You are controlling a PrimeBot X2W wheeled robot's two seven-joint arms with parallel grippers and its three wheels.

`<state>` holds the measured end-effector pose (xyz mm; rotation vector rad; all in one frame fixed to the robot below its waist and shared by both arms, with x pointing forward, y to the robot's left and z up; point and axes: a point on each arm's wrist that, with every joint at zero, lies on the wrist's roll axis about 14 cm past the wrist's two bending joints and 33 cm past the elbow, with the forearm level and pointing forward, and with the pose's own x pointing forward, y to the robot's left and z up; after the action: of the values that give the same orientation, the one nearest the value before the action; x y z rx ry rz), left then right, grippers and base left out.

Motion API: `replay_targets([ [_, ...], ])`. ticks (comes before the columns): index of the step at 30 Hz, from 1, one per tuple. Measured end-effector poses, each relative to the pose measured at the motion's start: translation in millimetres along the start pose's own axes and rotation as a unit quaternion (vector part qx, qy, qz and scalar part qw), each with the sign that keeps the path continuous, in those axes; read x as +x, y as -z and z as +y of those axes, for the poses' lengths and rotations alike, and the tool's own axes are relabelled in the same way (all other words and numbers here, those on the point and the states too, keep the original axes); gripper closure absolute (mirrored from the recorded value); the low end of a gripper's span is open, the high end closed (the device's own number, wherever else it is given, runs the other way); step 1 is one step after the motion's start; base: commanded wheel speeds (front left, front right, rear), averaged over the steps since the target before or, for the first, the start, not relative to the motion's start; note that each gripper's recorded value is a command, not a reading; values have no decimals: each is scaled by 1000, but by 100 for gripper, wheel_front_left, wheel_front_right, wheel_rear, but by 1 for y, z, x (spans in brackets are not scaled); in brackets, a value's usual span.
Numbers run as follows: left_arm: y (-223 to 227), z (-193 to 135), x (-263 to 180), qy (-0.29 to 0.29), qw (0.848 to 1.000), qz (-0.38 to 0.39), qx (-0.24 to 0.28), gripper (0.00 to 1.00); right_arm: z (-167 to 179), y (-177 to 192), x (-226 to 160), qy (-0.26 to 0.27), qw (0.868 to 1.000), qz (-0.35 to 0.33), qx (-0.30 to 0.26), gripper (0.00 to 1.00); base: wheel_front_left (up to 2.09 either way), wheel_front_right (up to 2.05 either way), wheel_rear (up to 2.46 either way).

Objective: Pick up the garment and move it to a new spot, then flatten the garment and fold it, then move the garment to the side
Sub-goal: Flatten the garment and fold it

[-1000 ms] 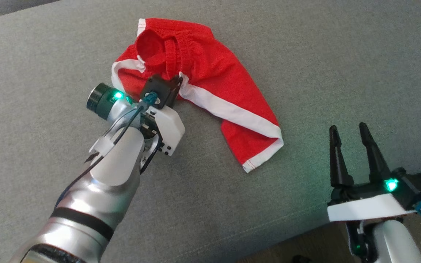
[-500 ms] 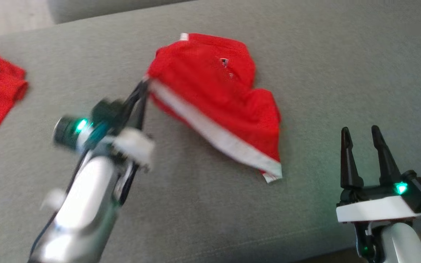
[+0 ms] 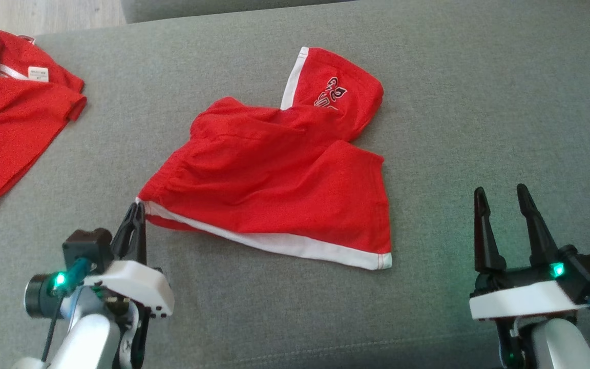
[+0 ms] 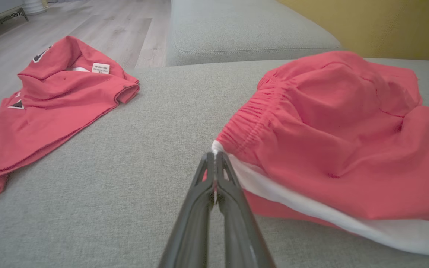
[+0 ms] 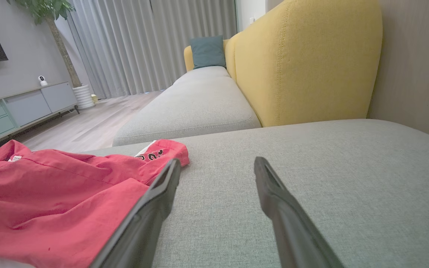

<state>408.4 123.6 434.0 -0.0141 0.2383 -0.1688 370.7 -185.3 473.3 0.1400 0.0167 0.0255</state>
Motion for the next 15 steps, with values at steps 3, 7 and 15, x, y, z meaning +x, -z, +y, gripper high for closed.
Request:
replay_targets([
  [3,4,2,0,-3,1000,8,-6,100,-1,1,0,1,1000,2,-1,0,0,0,0],
  [7,21,3,-3,-9,999,37,-17,100,-3,2,-2,5,1000,4,-5,0,0,0,0],
  [15,54,11,-10,-32,994,91,-40,100,-6,-2,-4,9,1000,-1,-10,0,0,0,0],
])
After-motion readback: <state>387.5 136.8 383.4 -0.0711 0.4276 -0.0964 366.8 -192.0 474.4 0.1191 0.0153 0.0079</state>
